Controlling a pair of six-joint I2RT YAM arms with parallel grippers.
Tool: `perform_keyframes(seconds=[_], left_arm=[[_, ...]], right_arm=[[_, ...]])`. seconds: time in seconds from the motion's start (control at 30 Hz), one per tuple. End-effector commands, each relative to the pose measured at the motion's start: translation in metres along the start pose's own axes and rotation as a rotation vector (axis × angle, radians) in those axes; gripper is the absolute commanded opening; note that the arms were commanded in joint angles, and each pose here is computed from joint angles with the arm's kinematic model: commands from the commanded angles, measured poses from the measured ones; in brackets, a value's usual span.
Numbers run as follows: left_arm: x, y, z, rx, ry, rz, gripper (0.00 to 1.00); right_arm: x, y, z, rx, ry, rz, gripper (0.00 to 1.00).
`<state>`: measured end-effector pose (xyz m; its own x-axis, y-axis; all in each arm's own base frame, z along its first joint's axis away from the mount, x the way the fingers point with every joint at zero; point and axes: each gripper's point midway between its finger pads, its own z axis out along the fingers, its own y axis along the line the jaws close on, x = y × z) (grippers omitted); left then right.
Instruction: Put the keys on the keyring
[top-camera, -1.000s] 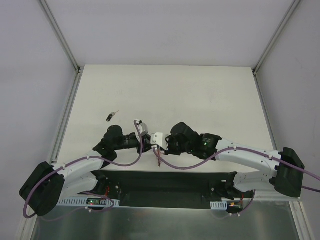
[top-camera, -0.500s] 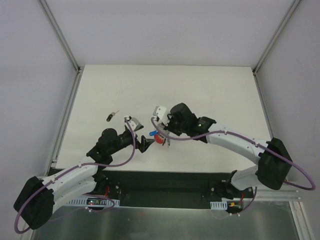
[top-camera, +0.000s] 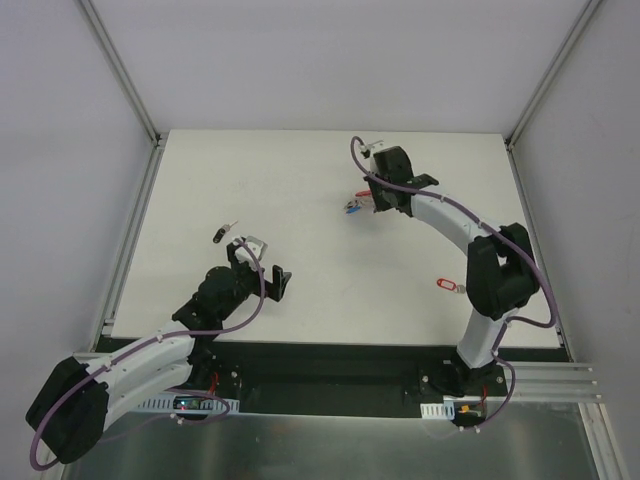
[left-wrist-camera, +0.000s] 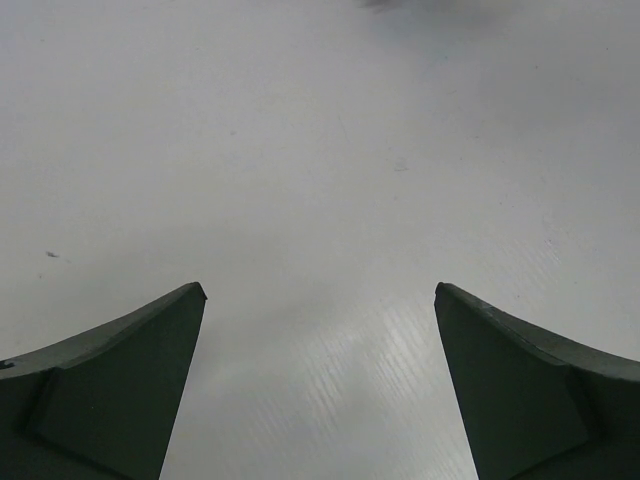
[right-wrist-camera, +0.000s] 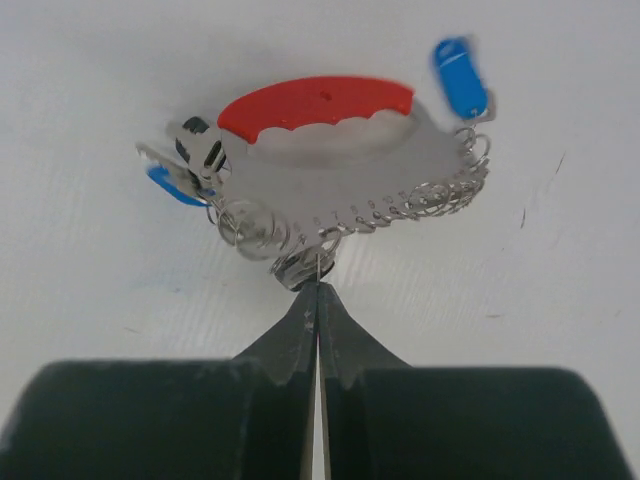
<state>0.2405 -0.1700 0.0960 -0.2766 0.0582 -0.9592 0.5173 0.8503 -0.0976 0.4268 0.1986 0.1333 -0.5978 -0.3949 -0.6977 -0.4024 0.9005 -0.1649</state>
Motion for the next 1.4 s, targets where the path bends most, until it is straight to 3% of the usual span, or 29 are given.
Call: perform_keyframes(seconds=[0.0, 0.23, 0.33, 0.53, 0.73, 1.1, 1.37], left_arm=[[-0.003, 0.005, 0.001, -0.035, -0.016, -0.046, 0.99], [-0.009, 0.002, -0.001, -0.029, -0.021, -0.097, 0.99], [-0.020, -0.002, -0.003, -0.024, -0.033, -0.146, 0.99], [-0.044, 0.010, -0.016, -0.148, -0.014, -0.319, 0.99], [-0.081, 0.016, -0.044, -0.229, -0.009, -0.423, 0.99], [-0.202, 0.043, -0.146, -0.289, -0.426, -0.255, 0.99], [-0.220, 0.065, -0.205, -0.380, -0.619, -0.261, 0.99]], right_arm=[[0.057, -0.002, 0.010, 0.005, 0.164, 0.156, 0.01], [0.108, 0.018, 0.009, -0.050, 0.272, 0.232, 0.03], [0.113, 0.019, 0.003, -0.048, 0.276, 0.265, 0.11], [0.097, 0.008, -0.030, -0.012, 0.184, 0.318, 0.73], [0.064, -0.037, -0.099, 0.118, -0.010, 0.406, 1.00], [0.065, -0.128, -0.272, 0.451, -0.390, 0.544, 0.96], [0.097, -0.150, -0.347, 0.568, -0.606, 0.525, 0.96]])
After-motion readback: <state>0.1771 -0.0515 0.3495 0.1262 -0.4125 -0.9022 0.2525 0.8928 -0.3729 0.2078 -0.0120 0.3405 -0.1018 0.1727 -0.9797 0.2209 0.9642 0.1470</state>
